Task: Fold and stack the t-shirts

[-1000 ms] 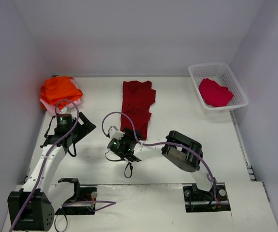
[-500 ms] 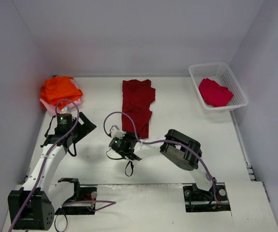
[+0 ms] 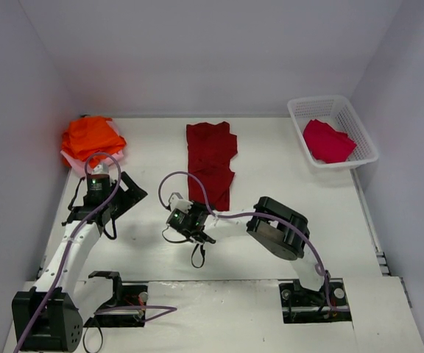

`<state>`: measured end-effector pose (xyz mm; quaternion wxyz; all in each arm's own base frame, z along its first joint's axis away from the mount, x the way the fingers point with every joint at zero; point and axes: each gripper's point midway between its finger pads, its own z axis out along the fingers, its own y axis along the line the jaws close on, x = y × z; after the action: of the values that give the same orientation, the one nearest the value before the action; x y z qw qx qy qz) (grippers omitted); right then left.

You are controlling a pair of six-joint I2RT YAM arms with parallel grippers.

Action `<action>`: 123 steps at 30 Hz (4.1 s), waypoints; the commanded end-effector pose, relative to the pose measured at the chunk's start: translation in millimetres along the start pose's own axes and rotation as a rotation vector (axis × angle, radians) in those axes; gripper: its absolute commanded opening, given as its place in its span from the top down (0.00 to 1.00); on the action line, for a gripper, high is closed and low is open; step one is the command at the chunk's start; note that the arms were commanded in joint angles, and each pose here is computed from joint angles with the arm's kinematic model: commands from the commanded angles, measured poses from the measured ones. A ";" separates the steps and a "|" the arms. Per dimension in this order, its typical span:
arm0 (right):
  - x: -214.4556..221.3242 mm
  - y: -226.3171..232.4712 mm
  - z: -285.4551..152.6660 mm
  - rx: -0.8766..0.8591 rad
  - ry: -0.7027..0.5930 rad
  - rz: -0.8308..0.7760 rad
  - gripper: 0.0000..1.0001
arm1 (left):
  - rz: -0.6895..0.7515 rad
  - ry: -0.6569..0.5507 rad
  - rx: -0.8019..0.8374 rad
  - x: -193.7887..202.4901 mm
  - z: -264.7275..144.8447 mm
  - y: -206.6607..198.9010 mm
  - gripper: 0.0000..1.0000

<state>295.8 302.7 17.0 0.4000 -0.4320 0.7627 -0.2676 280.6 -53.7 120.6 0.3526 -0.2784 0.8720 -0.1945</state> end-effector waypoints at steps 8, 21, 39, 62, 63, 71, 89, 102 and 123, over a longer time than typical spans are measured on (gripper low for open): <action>-45.3 -58.7 -38.2 0.014 -0.065 0.047 1.00 | 0.001 -0.046 0.058 -8.3 -8.1 -10.0 0.21; -72.6 -85.8 -50.3 0.014 -0.109 0.051 1.00 | -0.012 -0.035 0.068 1.0 -15.6 -7.3 0.21; -110.0 -144.8 -55.2 0.037 -0.180 0.162 1.00 | -0.014 -0.038 0.076 2.2 -21.7 -8.6 0.21; -111.2 -164.4 -82.6 0.013 -0.232 0.222 1.00 | -0.024 -0.043 0.089 1.9 -28.6 -11.9 0.21; -109.4 -161.1 -85.4 0.008 -0.228 0.214 1.00 | -0.024 -0.042 0.090 2.2 -28.9 -12.1 0.21; -105.8 -132.3 -119.2 -0.051 -0.247 0.224 1.00 | -0.019 -0.048 0.097 3.1 -39.0 -13.4 0.21; -106.3 -125.3 -122.4 -0.053 -0.228 0.233 1.00 | -0.013 -0.056 0.106 2.4 -46.4 -15.4 0.21; -123.6 -139.2 -92.6 -0.073 -0.239 0.245 1.00 | -0.008 -0.050 0.096 -0.7 -36.4 -15.2 0.21; -137.0 -152.1 -40.2 -0.096 -0.234 0.269 1.00 | -0.015 -0.039 0.087 -0.4 -25.5 -12.9 0.21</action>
<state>355.2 343.3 173.3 0.4553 -0.4006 0.7824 -0.1414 250.2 -61.6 125.0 0.3443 -0.2808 0.8688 -0.2188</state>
